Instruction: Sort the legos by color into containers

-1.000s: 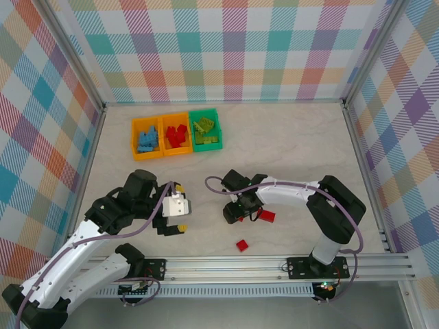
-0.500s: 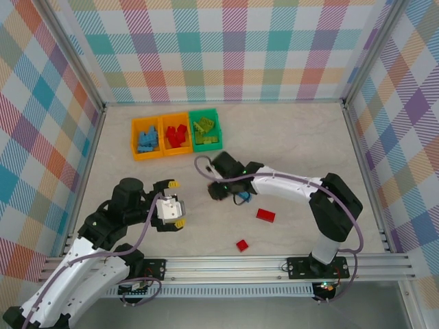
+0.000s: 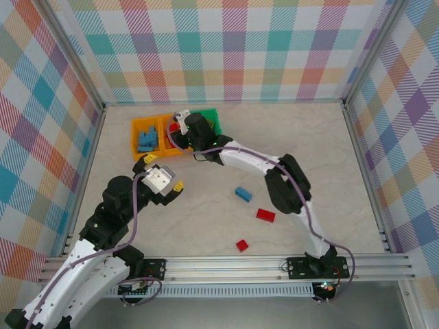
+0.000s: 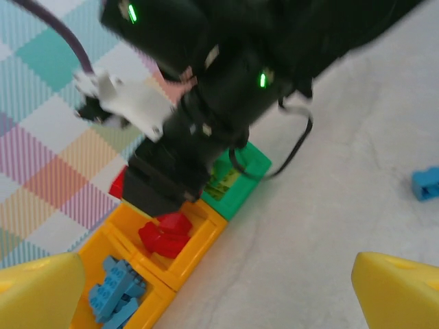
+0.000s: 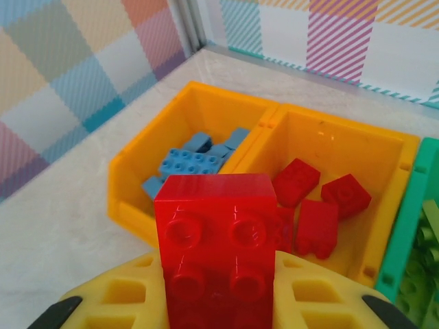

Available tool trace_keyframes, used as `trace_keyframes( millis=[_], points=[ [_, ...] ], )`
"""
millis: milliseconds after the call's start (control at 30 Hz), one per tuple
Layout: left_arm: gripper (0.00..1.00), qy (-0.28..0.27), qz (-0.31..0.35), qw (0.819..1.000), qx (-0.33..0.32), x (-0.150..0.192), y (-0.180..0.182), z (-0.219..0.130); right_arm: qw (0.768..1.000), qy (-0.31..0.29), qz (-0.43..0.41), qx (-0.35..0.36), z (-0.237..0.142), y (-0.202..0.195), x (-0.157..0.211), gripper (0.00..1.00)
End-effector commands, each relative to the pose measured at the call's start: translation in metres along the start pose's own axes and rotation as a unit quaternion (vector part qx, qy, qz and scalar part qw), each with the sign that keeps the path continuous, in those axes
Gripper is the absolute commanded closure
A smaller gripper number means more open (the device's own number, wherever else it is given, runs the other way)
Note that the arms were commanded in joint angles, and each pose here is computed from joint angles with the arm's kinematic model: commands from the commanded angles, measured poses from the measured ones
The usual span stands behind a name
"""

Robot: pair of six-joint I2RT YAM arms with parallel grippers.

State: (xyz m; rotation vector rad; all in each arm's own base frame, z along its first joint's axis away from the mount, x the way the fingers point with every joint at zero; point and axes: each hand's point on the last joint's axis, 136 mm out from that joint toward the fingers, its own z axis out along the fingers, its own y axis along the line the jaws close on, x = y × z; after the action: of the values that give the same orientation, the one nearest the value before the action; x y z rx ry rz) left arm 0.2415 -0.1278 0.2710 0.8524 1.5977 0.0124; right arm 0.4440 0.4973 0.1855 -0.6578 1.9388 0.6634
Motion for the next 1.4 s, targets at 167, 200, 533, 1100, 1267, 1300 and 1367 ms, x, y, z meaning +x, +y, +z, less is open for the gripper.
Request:
trace_keyframes(
  millis=[167, 200, 533, 1100, 1267, 1300, 1367],
  points=[
    [0.00, -0.009, -0.055, 0.996, -0.076, -0.006, 0.030, -0.004, 0.999, 0.005, -0.017, 0.029, 0.042, -0.030, -0.006, 0.63],
    [0.00, -0.008, -0.056, 0.995, -0.079, -0.005, 0.031, -0.004, 0.999, 0.010, -0.016, 0.030, 0.043, -0.032, -0.005, 0.57],
    [0.00, 0.027, -0.078, 0.991, -0.105, 0.006, 0.040, 0.002, 0.999, 0.025, -0.022, 0.033, 0.010, -0.030, -0.028, 0.35],
    [0.15, 0.177, -0.649, 0.737, -0.068, 0.030, -0.017, 0.058, 0.994, 0.035, 0.077, 0.066, -0.291, -0.044, 0.053, 0.00],
    [0.16, 0.232, -0.699, 0.674, -0.057, 0.033, -0.065, 0.083, 0.979, 0.115, 0.134, 0.097, -0.353, -0.051, 0.115, 0.00],
    [0.16, 0.247, -0.703, 0.665, -0.053, 0.034, -0.077, 0.089, 0.973, 0.137, 0.150, 0.108, -0.363, -0.053, 0.127, 0.00],
    [0.17, 0.270, -0.708, 0.651, -0.051, 0.034, -0.096, 0.101, 0.961, 0.178, 0.174, 0.123, -0.375, -0.054, 0.145, 0.00]
  ],
)
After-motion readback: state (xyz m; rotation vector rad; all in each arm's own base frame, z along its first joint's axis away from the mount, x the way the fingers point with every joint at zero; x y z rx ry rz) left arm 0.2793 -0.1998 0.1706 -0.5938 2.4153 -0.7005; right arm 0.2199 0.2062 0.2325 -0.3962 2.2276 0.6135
